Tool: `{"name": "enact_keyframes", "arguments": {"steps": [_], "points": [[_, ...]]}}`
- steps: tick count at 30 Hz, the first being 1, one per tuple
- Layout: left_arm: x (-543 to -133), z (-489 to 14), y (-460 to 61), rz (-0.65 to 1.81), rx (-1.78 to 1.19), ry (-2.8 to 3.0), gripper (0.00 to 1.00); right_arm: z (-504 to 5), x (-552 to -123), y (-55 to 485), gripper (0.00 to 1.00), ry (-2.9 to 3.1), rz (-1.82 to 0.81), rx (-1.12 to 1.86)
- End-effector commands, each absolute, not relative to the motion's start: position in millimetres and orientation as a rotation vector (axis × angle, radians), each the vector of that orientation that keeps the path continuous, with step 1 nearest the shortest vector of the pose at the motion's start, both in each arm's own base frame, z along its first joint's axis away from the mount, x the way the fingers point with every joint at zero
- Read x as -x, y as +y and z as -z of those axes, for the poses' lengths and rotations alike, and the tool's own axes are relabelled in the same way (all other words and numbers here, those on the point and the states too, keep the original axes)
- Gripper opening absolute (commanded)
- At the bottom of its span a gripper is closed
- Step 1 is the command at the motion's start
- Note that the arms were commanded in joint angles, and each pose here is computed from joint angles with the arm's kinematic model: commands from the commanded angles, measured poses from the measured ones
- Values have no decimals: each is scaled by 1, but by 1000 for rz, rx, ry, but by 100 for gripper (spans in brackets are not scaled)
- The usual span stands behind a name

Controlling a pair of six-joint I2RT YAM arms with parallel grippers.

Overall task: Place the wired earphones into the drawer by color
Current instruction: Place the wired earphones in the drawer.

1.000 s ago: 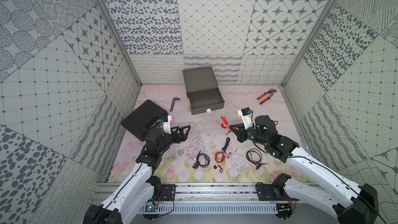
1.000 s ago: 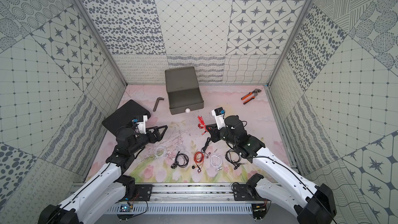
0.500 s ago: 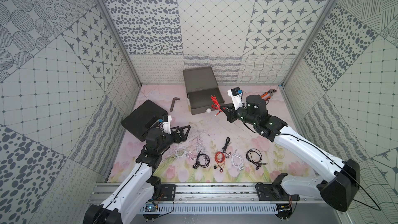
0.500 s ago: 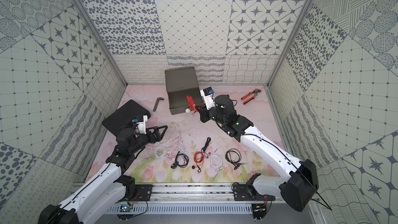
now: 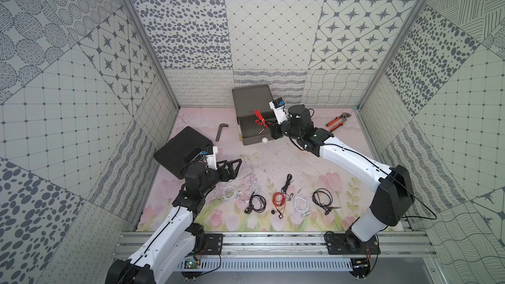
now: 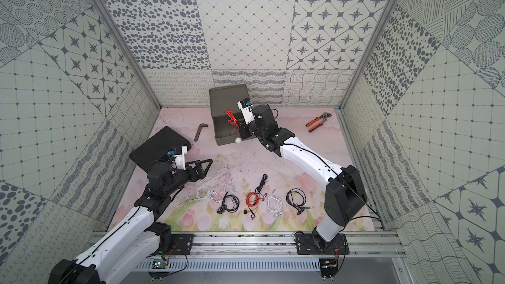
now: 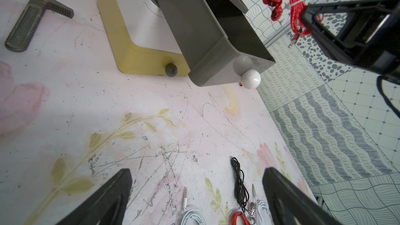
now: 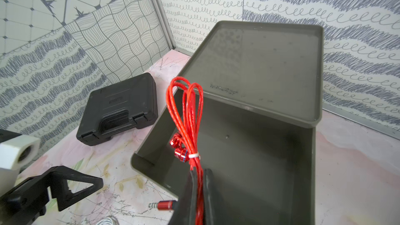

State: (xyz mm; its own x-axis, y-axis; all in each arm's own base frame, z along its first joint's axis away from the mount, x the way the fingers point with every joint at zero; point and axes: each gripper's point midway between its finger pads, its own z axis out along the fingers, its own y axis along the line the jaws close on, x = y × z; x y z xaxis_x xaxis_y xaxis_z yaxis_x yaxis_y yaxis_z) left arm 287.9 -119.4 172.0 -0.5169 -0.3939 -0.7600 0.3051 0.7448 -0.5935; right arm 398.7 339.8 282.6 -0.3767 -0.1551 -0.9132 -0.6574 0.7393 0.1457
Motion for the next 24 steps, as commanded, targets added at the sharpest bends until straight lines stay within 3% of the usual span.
{"name": "enact_keyframes", "arguments": {"steps": [1, 18, 19, 21, 24], "points": [[-291, -184, -121, 852, 24, 1883, 99, -290, -414, 353, 0, 1855, -579, 645], [-292, -181, -120, 834, 26, 1891, 99, -253, -429, 373, 0, 1923, -560, 686], [-292, -182, -119, 833, 25, 1889, 99, -254, -428, 374, 4, 1922, -562, 685], [-292, -182, -120, 833, 24, 1889, 99, -255, -427, 374, 25, 1920, -560, 685], [-292, -181, -119, 831, 26, 1890, 99, -265, -423, 374, 44, 1903, -550, 687]]}}
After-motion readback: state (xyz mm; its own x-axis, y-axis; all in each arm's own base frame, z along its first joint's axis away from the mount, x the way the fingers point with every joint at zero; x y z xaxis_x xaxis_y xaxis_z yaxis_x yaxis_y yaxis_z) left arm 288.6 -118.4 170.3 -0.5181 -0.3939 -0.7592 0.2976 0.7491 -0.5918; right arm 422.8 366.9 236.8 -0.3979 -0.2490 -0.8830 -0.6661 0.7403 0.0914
